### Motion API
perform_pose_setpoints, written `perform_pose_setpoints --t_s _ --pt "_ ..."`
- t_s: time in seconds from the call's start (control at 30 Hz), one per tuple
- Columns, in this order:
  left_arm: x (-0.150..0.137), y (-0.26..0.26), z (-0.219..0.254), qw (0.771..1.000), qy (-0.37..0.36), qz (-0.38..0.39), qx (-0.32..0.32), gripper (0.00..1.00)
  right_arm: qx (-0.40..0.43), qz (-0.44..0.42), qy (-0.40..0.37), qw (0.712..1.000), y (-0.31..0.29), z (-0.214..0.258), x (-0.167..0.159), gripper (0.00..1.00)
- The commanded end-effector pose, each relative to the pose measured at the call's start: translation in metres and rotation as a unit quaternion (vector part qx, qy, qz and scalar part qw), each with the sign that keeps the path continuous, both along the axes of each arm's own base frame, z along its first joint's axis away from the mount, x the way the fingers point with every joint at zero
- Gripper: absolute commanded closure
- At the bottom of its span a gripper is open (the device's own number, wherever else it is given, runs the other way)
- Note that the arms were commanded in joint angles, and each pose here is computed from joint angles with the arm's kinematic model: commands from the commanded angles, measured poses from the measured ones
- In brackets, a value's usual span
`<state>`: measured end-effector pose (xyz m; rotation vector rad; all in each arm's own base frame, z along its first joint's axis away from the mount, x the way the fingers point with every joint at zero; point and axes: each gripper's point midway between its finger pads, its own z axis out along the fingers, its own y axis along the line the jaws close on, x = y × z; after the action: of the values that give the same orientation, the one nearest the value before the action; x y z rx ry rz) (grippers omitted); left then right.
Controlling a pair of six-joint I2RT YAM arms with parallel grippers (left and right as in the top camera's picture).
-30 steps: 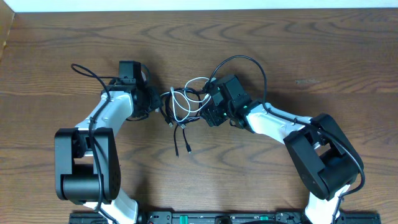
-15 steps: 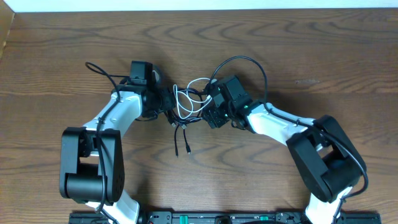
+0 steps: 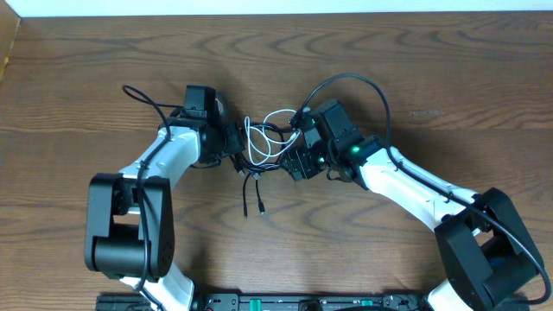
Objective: Untangle cables
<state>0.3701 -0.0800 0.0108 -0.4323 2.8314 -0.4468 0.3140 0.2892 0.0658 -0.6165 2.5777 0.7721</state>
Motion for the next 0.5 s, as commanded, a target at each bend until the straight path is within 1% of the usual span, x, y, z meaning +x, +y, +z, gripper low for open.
perform_pose_setpoints --t_s 0.0,0.1,0.17,0.3,0.43,0.47 --pt "-0.006 -0.004 -0.012 1.0 0.017 0.003 0.002 0.43 0.048 0.007 0.073 0.996 0.021 0.006 -0.028 0.25" --pt "-0.005 -0.011 -0.012 1.0 0.011 -0.006 0.001 0.54 0.042 0.015 0.079 0.996 0.032 0.004 -0.041 0.26" --pt "-0.004 -0.015 -0.011 1.0 0.008 -0.01 0.001 0.58 0.028 0.007 0.077 0.997 0.037 0.001 -0.047 0.27" --pt "-0.005 -0.019 -0.011 1.0 0.006 -0.015 0.0 0.61 -0.024 -0.051 0.058 0.997 0.039 -0.012 -0.05 0.27" --pt "-0.004 -0.019 -0.011 1.0 0.008 -0.005 -0.003 0.74 -0.066 -0.101 0.031 0.992 0.041 -0.023 -0.054 0.27" --pt "-0.005 -0.019 -0.011 1.0 0.012 0.004 -0.006 0.76 -0.074 -0.112 0.026 0.991 0.04 -0.026 -0.054 0.28"
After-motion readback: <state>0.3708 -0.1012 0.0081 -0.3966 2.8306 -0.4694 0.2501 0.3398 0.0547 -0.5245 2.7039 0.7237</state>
